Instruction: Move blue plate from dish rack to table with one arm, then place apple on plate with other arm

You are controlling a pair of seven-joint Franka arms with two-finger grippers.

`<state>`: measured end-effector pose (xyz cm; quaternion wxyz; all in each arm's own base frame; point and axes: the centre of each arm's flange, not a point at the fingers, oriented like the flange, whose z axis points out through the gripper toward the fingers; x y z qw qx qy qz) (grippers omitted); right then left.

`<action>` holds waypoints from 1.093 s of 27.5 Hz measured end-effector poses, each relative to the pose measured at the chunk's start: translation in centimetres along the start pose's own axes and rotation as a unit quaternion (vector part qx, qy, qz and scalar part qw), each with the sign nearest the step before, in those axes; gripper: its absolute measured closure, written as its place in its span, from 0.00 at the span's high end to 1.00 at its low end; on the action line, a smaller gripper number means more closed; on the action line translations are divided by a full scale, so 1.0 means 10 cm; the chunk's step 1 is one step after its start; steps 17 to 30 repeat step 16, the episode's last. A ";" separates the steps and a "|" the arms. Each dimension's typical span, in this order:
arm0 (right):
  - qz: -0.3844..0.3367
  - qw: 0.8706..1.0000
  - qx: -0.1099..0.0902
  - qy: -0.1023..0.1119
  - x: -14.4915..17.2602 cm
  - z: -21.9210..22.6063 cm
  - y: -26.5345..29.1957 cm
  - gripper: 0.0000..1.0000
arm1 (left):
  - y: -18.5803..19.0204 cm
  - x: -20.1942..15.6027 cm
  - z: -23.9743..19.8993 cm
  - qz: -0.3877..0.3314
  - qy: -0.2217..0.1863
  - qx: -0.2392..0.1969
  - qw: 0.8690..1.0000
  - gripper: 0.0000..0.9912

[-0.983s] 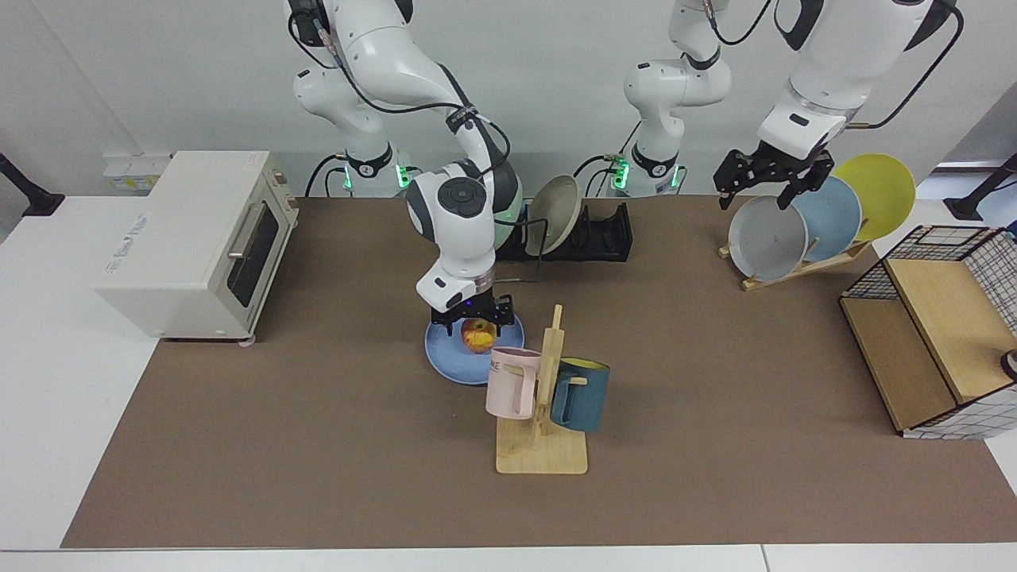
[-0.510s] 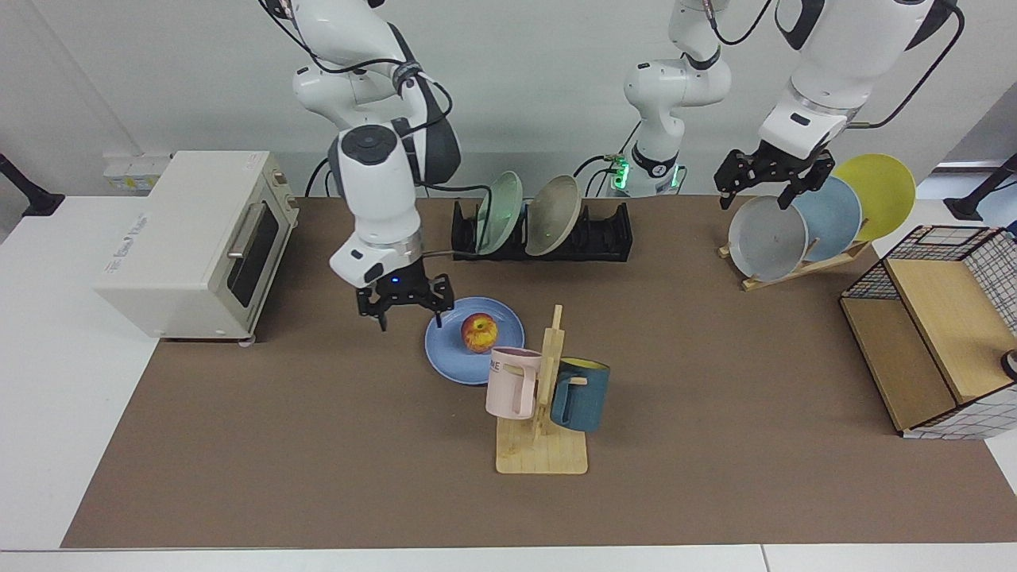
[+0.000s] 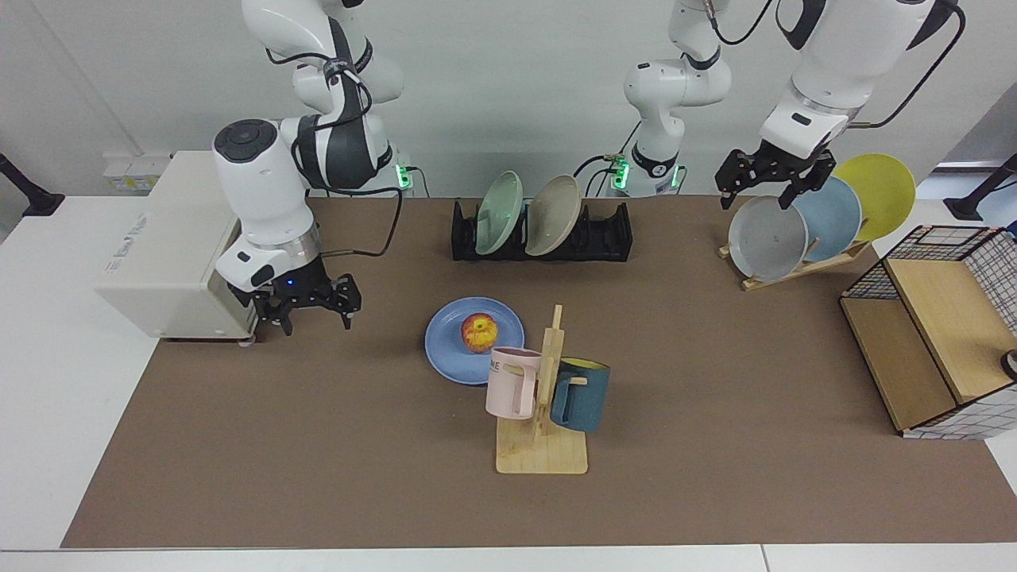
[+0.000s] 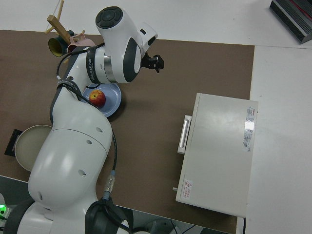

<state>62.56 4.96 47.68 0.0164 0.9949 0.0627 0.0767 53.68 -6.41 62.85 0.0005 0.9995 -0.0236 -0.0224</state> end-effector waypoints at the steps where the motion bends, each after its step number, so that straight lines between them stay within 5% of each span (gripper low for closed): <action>1: 0.000 1.000 0.000 -0.004 -0.02 -0.07 0.00 1.00 | 0.00 0.00 0.00 0.000 0.000 0.000 1.000 1.00; 7: -0.007 1.000 0.003 -0.028 -0.13 -0.46 0.00 1.00 | 0.00 0.00 0.00 0.000 0.000 0.000 1.000 1.00; 30: -0.004 1.000 0.003 -0.013 -0.16 -0.68 0.11 1.00 | 0.00 0.00 0.00 0.000 0.000 0.000 1.000 1.00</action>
